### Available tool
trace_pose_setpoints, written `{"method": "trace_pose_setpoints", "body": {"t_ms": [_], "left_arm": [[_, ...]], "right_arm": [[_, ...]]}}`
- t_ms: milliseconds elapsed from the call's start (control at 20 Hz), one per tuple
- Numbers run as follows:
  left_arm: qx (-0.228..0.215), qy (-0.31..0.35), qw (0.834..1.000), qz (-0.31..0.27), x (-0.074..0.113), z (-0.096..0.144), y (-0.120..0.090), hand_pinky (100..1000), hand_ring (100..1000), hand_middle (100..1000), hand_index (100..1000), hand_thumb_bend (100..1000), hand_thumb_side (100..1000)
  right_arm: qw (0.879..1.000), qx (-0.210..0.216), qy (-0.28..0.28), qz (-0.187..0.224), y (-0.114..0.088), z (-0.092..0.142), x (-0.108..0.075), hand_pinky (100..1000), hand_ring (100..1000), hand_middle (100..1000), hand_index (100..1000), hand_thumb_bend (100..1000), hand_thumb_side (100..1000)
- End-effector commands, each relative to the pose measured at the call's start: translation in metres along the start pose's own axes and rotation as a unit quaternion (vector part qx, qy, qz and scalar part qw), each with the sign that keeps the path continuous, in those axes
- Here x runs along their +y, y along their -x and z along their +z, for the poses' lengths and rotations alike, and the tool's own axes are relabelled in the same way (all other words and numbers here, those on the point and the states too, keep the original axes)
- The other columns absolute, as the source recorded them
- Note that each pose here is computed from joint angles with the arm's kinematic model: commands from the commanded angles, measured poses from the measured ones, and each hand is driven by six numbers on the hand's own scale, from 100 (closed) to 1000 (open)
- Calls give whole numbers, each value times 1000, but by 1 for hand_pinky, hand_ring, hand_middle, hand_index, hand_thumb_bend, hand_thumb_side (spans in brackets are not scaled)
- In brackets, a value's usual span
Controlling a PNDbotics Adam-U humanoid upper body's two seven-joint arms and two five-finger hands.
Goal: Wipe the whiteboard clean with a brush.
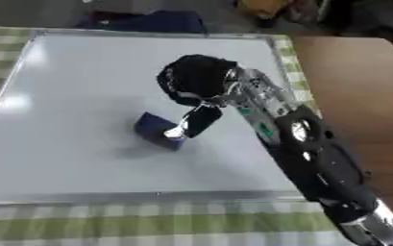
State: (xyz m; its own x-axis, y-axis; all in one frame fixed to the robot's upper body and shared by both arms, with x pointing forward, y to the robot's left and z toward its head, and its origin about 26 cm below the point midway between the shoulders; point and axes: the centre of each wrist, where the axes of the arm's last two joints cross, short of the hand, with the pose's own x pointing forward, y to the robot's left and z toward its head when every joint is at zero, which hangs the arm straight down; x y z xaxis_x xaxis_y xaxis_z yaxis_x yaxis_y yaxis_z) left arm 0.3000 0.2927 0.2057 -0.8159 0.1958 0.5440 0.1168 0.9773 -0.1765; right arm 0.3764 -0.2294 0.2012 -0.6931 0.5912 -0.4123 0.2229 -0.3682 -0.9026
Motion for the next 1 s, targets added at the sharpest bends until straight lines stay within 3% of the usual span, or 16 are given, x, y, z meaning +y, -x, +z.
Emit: {"method": "trace_pose_setpoints", "body": {"t_ms": [50,650,1000], "left_arm": [[-15,13,1000,5,-4,-7,-6,449,498,517,539,161,939],[-18,13,1000,9,-6,-9,-7,449,497,514,539,163,938],[-20,12,1000,9,-6,-10,-7,449,497,515,538,166,937]], "right_arm": [[1000,10,2,17,4,-2,-6,678,755,598,115,415,1000],[1000,3,-23,10,1,-11,10,668,751,587,118,431,1000],[999,-4,-35,4,0,-13,14,641,721,547,107,300,1000]]}}
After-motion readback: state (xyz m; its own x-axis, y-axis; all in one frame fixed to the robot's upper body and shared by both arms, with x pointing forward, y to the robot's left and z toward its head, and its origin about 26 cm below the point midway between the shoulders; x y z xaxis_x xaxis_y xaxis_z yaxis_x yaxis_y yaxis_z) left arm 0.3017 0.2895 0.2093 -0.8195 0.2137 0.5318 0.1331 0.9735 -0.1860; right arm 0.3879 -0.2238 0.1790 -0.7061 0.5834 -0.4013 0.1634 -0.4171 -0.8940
